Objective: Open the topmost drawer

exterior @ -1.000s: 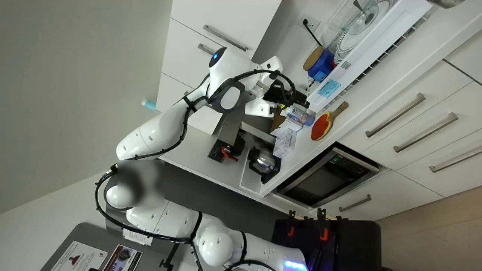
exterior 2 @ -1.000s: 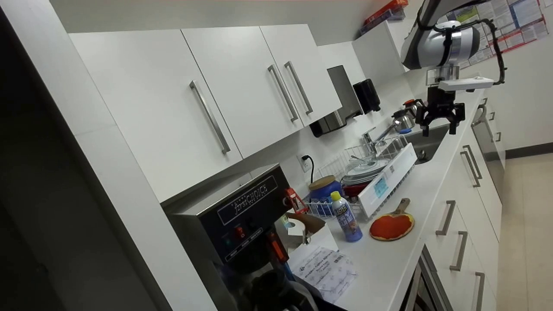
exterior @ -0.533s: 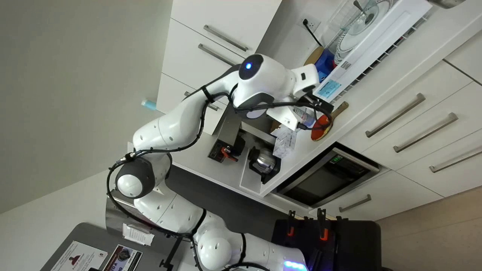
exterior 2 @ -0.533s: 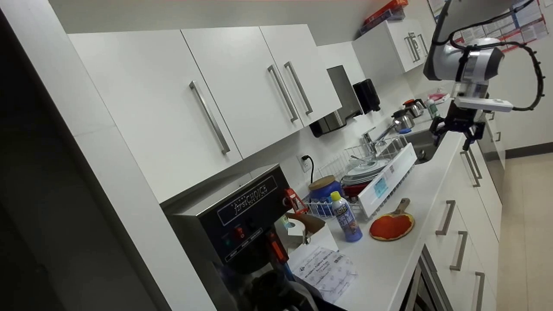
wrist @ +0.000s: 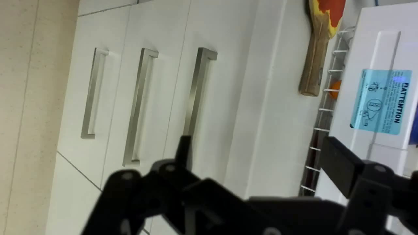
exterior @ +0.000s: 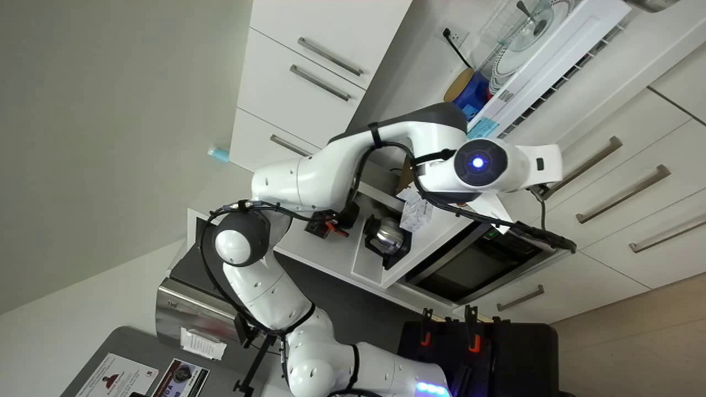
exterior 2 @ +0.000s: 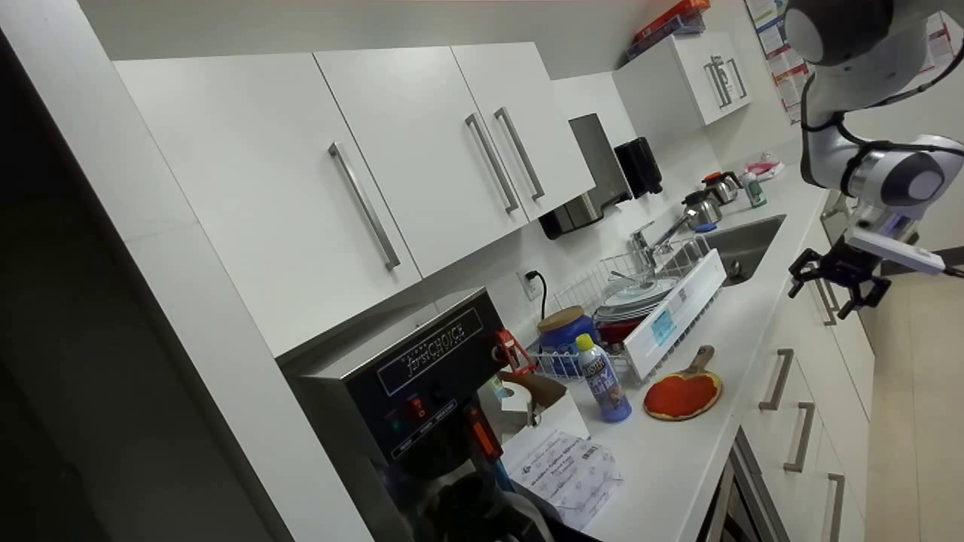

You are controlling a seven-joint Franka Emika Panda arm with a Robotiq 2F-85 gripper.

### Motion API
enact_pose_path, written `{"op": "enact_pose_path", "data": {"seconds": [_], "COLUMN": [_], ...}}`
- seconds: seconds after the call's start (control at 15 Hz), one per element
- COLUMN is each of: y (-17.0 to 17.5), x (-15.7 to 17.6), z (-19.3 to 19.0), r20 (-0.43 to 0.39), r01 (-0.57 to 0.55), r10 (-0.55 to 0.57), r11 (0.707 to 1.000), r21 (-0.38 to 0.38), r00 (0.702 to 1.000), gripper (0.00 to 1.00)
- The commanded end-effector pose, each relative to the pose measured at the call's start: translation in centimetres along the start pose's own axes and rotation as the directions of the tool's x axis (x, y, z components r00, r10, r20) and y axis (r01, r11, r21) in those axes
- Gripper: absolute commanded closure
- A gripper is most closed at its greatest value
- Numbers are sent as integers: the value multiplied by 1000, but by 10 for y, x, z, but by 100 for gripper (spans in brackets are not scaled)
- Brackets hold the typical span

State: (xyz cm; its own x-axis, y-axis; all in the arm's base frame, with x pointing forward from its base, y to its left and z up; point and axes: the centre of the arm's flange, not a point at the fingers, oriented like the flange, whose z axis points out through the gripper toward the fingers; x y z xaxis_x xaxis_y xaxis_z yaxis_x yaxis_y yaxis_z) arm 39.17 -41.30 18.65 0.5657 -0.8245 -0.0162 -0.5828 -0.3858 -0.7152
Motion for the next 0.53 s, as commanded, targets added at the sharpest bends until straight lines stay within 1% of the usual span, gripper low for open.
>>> {"op": "enact_pose_path", "data": {"seconds": [0.0,0.13,0.27,0.33,0.47], "y": [8,12,10,8,18], "x": [0,2,4,5,3], "z": [8,16,17,18,26], "r20": [13,24,23,-2,-49], "r01": [-14,-18,-12,5,-9], "r10": [14,18,12,-5,10], "r11": [1000,1000,1000,1000,1000], "r21": [4,3,5,17,15], "r00": [1000,1000,1000,1000,999], "gripper": [0,0,0,0,0]}}
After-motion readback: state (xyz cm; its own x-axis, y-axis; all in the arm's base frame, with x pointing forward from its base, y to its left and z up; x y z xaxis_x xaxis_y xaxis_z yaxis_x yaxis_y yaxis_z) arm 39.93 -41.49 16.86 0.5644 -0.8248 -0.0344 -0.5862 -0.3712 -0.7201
